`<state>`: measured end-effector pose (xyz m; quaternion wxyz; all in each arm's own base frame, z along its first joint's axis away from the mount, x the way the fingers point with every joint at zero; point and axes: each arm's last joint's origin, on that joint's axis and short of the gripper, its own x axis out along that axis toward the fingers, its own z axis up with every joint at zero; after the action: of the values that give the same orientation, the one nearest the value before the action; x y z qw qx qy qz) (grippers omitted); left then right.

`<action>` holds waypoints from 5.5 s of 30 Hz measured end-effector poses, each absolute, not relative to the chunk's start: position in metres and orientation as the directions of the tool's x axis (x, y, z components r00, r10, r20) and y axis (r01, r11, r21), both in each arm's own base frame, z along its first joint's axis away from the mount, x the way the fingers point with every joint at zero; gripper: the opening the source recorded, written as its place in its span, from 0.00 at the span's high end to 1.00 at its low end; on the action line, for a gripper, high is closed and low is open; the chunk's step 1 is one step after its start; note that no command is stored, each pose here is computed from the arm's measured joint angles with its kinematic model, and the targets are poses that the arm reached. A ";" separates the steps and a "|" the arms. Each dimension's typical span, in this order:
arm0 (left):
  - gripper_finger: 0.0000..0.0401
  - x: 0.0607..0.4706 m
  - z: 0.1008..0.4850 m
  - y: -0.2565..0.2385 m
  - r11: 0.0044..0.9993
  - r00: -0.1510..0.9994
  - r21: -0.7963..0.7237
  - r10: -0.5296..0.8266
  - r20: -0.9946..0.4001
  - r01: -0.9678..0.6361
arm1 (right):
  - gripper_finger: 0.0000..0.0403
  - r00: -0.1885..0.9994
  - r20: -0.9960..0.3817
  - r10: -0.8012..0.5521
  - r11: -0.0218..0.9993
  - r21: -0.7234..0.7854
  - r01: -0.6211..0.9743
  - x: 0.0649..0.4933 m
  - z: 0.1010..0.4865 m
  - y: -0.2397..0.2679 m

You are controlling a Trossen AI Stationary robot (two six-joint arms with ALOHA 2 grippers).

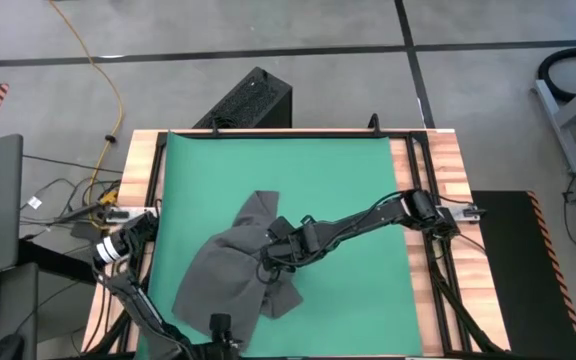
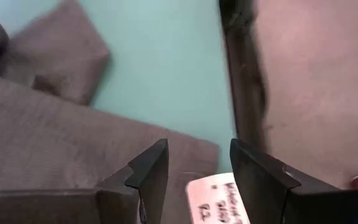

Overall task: Roll towel into tight, uniform cylinder
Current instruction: Roll the gray towel

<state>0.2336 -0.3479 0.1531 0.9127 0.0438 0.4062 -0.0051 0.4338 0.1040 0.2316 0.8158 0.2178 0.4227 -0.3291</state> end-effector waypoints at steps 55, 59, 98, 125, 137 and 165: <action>1.00 0.219 0.194 -0.296 0.984 0.576 -0.033 0.076 -0.814 -0.177 | 0.98 0.462 -0.852 -0.245 0.759 0.128 0.638 0.430 0.245 0.110; 1.00 0.213 0.225 -0.280 0.977 0.632 -0.026 0.118 -0.766 -0.213 | 0.98 0.494 -0.838 -0.231 0.795 0.131 0.592 0.413 0.276 0.112; 1.00 0.166 0.458 -0.001 0.644 0.744 0.550 0.666 -0.060 -0.532 | 0.98 0.466 -0.260 -0.846 0.506 -0.116 0.855 0.298 0.459 -0.015; 1.00 0.175 0.620 0.085 0.303 0.712 0.744 0.628 0.314 -0.595 | 0.98 0.564 0.271 -0.780 0.496 -0.282 0.821 0.202 0.605 -0.031; 1.00 0.168 0.563 0.006 0.882 0.909 0.456 0.283 -0.307 -0.121 | 0.98 0.804 -0.068 -0.591 0.801 -0.167 0.575 0.220 0.550 0.078; 1.00 0.184 0.585 0.142 0.398 0.668 0.791 0.744 0.019 -0.465 | 0.98 0.493 0.095 -0.865 0.455 -0.269 0.849 0.249 0.562 -0.120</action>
<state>0.1841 0.1420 0.5851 0.8181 0.4060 0.1716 0.3693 0.2487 -0.1201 0.5618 0.8523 -0.1417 0.0277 -0.5026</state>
